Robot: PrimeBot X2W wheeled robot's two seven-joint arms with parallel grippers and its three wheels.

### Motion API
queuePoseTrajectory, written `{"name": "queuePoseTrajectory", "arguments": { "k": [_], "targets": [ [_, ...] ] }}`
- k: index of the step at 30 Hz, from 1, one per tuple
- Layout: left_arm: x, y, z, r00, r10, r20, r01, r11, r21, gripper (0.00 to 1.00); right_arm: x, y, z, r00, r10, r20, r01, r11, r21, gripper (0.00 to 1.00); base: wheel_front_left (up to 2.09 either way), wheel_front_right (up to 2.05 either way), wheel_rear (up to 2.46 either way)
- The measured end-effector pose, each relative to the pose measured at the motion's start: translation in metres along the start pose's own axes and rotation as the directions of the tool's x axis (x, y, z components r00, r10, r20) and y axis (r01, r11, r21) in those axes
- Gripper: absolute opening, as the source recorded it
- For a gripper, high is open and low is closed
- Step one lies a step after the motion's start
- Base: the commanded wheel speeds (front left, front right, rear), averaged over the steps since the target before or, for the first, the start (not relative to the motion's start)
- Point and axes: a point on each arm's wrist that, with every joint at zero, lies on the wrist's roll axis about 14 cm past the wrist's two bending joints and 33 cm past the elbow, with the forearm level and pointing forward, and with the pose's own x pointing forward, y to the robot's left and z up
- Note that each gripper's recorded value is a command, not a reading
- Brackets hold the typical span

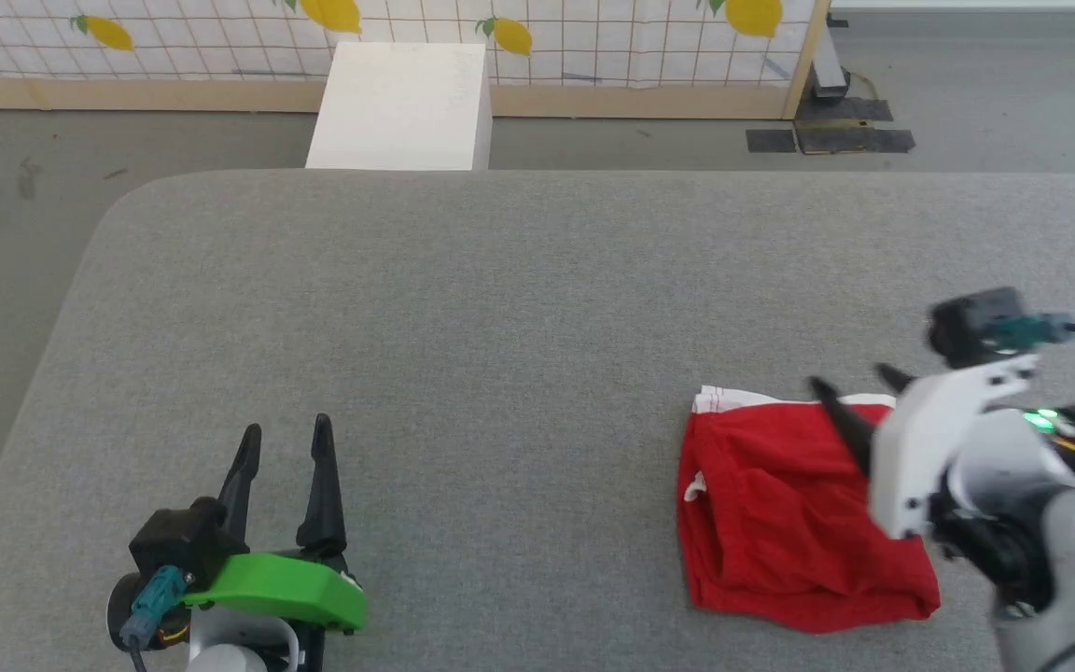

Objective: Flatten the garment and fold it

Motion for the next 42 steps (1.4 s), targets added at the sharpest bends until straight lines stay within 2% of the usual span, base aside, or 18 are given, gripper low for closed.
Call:
{"name": "queuePoseTrajectory", "arguments": {
  "k": [1,2,6,9,15,22,23,24,25,26,30,35,39,42],
  "targets": [
    [0.001,-0.002,-0.002,1.0,-0.006,-0.005,0.006,1.0,-0.001,1.0,-0.009,-0.027,-0.006,0.996,-0.089,-0.015,0.089,0.996,-0.008,1.0,0.0,0.0,0.0],
    [0.002,-0.003,-0.003,1.0,-0.008,-0.008,0.008,1.0,-0.001,1.0,-0.012,-0.04,-0.014,0.99,-0.134,-0.043,0.134,0.991,-0.023,1.0,0.0,0.0,0.0],
    [0.004,-0.005,-0.008,1.0,-0.015,-0.021,0.015,1.0,-0.003,1.0,-0.022,-0.068,-0.058,0.952,-0.239,-0.189,0.234,0.971,-0.051,1.0,0.0,0.0,0.0],
    [0.005,-0.006,-0.012,0.999,-0.016,-0.033,0.016,1.0,-0.004,1.0,-0.02,-0.069,-0.088,0.927,-0.245,-0.285,0.244,0.969,-0.038,1.0,0.0,0.0,0.0],
    [0.006,-0.004,-0.019,0.998,-0.011,-0.055,0.011,1.0,-0.004,1.0,-0.004,-0.053,-0.124,0.902,-0.19,-0.387,0.198,0.98,-0.02,1.0,0.0,0.0,0.0],
    [0.004,0.002,-0.021,0.998,0.008,-0.063,-0.008,1.0,0.0,1.0,0.01,-0.049,-0.138,0.893,-0.163,-0.419,0.149,0.987,-0.065,1.0,0.0,0.0,0.0],
    [0.004,0.002,-0.021,0.998,0.008,-0.062,-0.008,1.0,0.0,1.0,0.01,-0.049,-0.139,0.892,-0.163,-0.422,0.146,0.987,-0.073,0.48,0.0,0.0,0.0],
    [0.004,0.002,-0.021,0.998,0.009,-0.062,-0.009,1.0,0.0,1.0,0.011,-0.05,-0.138,0.893,-0.161,-0.421,0.143,0.987,-0.075,0.33,0.0,0.0,0.0],
    [0.004,0.003,-0.021,0.998,0.01,-0.061,-0.01,1.0,0.0,1.0,0.012,-0.051,-0.137,0.896,-0.159,-0.415,0.14,0.987,-0.077,0.12,0.0,0.0,0.0],
    [0.004,0.003,-0.02,0.998,0.01,-0.059,-0.01,1.0,0.0,1.0,0.012,-0.051,-0.137,0.896,-0.158,-0.414,0.135,0.987,-0.085,0.0,0.0,0.0,0.0],
    [0.008,0.003,-0.016,0.999,0.011,-0.042,-0.011,1.0,-0.001,1.0,0.013,-0.047,-0.133,0.904,-0.14,-0.405,0.095,0.987,-0.13,0.0,0.0,0.0,0.0],
    [0.017,-0.006,-0.011,1.0,-0.015,-0.019,0.015,1.0,-0.013,1.0,0.005,-0.049,-0.121,0.904,-0.144,-0.404,0.031,0.961,-0.275,0.0,0.0,0.0,0.0],
    [0.03,-0.031,-0.014,0.996,-0.086,-0.019,0.085,0.996,-0.034,1.0,-0.007,-0.072,-0.097,0.91,-0.192,-0.369,0.047,0.929,-0.367,0.0,0.0,0.0,0.0],
    [0.043,-0.058,-0.023,0.987,-0.161,-0.031,0.159,0.986,-0.046,1.0,-0.02,-0.097,-0.088,0.9,-0.249,-0.359,0.092,0.911,-0.402,0.0,0.0,0.0,0.0]
  ]
}}
